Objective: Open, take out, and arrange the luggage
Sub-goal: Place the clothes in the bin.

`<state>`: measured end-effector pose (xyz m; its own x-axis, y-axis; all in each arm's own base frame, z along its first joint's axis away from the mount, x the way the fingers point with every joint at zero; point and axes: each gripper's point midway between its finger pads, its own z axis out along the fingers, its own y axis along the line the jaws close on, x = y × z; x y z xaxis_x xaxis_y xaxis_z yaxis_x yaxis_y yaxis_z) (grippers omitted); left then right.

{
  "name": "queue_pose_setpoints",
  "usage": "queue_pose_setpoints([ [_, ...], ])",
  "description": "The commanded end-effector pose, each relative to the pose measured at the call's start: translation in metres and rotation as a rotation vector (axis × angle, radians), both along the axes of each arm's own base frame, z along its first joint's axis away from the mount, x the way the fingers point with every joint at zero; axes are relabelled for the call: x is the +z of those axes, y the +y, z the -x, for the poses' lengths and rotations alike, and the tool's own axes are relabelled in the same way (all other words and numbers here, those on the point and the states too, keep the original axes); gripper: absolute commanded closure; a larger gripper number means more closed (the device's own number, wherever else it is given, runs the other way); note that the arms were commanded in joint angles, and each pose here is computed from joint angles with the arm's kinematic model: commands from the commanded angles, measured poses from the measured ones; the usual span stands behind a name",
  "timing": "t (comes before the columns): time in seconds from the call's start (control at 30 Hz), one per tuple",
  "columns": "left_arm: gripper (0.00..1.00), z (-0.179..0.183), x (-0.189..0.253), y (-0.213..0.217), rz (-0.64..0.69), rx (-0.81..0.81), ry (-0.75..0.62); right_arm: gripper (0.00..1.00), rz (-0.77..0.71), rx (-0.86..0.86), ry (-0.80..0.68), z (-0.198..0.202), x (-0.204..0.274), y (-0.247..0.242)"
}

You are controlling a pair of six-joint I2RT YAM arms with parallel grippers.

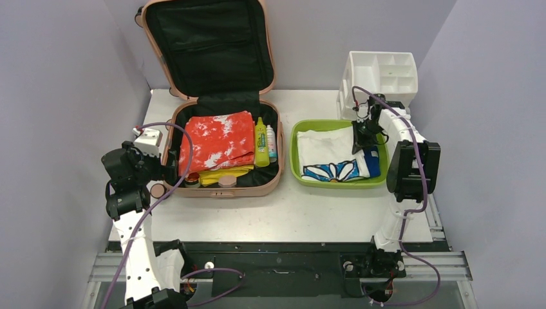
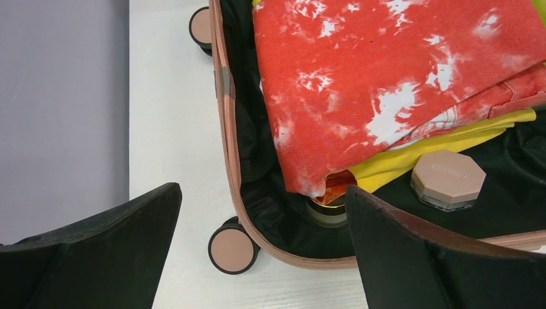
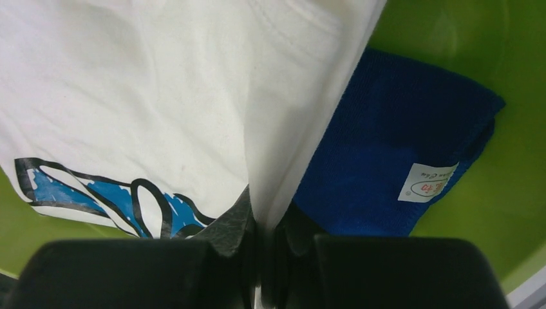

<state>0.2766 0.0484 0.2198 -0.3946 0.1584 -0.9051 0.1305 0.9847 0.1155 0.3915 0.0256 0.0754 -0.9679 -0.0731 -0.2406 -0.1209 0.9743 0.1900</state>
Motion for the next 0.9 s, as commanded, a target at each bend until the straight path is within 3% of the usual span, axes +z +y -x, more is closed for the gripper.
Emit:
queue_pose_setpoints([
  [0.0, 0.04, -0.005, 0.011, 0.0, 0.003, -0.006, -0.046, 1.0, 0.06, 0.001, -0.064, -0.006, 0.008, -0.02],
  [0.43, 0.04, -0.005, 0.009, 0.002, 0.002, 0.004, -0.042, 1.0, 0.023, -0.035, -0.225, -0.012, 0.042, -0.018],
  [0.87, 0.04, -0.005, 0.009, 0.005, 0.0, 0.017, -0.041, 1.0, -0.003, -0.076, -0.288, -0.004, 0.057, -0.025],
])
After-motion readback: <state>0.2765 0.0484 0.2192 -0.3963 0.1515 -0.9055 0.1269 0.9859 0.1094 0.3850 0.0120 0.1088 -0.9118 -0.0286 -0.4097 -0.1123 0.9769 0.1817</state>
